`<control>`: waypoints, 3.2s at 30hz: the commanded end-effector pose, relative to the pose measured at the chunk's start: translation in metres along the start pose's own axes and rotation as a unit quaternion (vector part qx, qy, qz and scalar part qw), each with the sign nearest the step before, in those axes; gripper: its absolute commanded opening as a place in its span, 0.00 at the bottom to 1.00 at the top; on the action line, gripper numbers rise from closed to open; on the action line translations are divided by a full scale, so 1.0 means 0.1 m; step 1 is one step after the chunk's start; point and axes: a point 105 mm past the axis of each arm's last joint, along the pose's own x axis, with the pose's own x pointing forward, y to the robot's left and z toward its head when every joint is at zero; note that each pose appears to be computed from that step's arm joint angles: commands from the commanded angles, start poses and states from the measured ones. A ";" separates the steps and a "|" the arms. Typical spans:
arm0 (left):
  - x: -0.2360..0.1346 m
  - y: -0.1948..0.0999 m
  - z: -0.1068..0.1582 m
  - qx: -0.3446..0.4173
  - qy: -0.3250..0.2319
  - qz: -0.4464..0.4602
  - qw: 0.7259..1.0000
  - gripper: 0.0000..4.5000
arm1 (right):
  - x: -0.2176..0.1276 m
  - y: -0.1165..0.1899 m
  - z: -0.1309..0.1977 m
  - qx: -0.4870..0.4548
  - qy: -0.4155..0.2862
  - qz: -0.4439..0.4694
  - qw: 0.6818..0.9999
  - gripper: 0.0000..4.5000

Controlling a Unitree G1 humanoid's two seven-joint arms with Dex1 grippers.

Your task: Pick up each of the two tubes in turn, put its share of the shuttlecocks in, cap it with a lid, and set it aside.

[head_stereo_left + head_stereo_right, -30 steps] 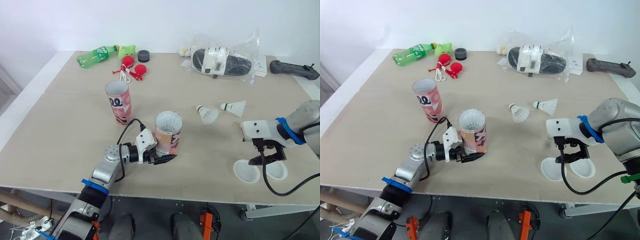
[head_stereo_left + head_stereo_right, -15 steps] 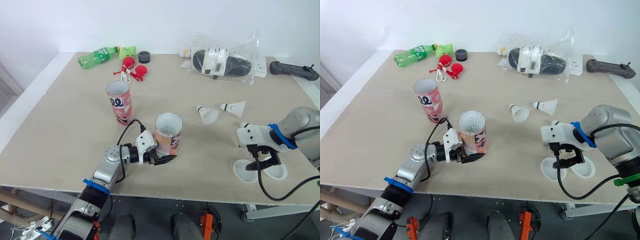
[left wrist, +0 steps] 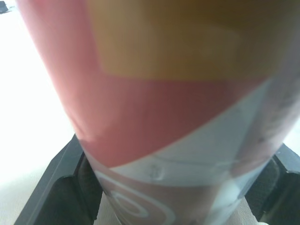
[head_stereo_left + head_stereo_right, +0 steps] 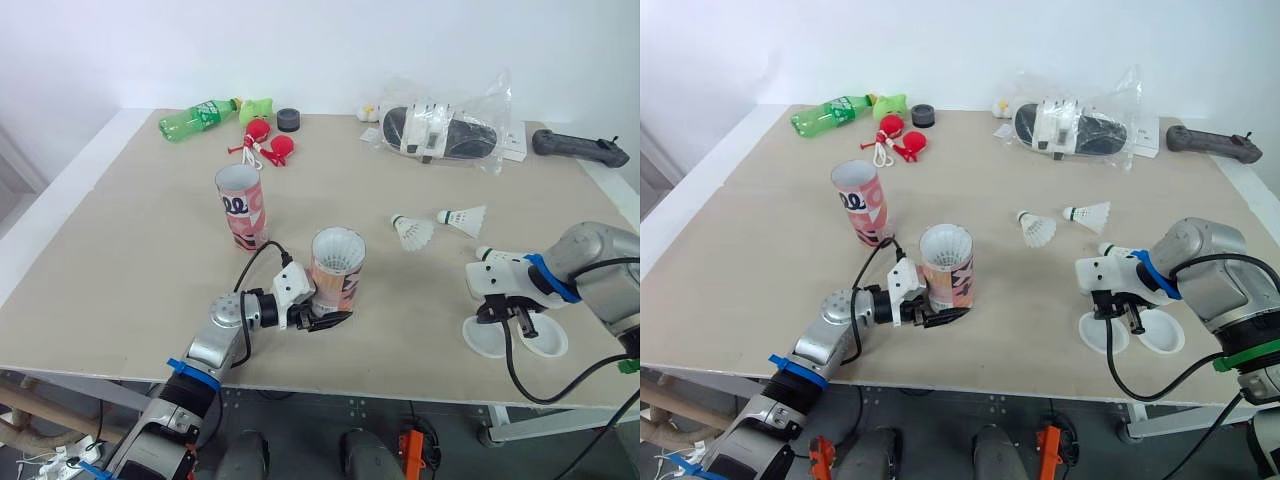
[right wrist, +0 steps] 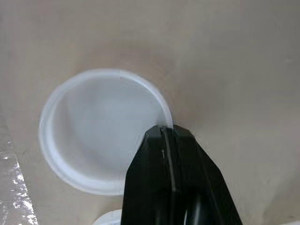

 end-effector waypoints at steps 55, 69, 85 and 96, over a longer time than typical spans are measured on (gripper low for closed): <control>0.10 -0.09 -0.04 -0.013 -0.006 -0.008 1.000 0.72 | -1.10 -0.45 2.42 -0.204 -0.247 0.015 0.947 0.01; 0.11 -0.10 -0.04 -0.013 -0.005 -0.010 1.000 0.72 | -1.24 -0.42 2.46 -0.200 -0.267 0.018 0.943 0.01; 0.12 -0.11 -0.04 -0.014 -0.006 -0.012 1.000 0.72 | -1.11 -0.43 2.35 -0.194 -0.240 0.025 0.951 0.01; 0.13 -0.11 -0.03 -0.015 -0.007 -0.013 1.000 0.72 | -1.06 -0.41 2.31 -0.203 -0.224 0.026 0.953 0.01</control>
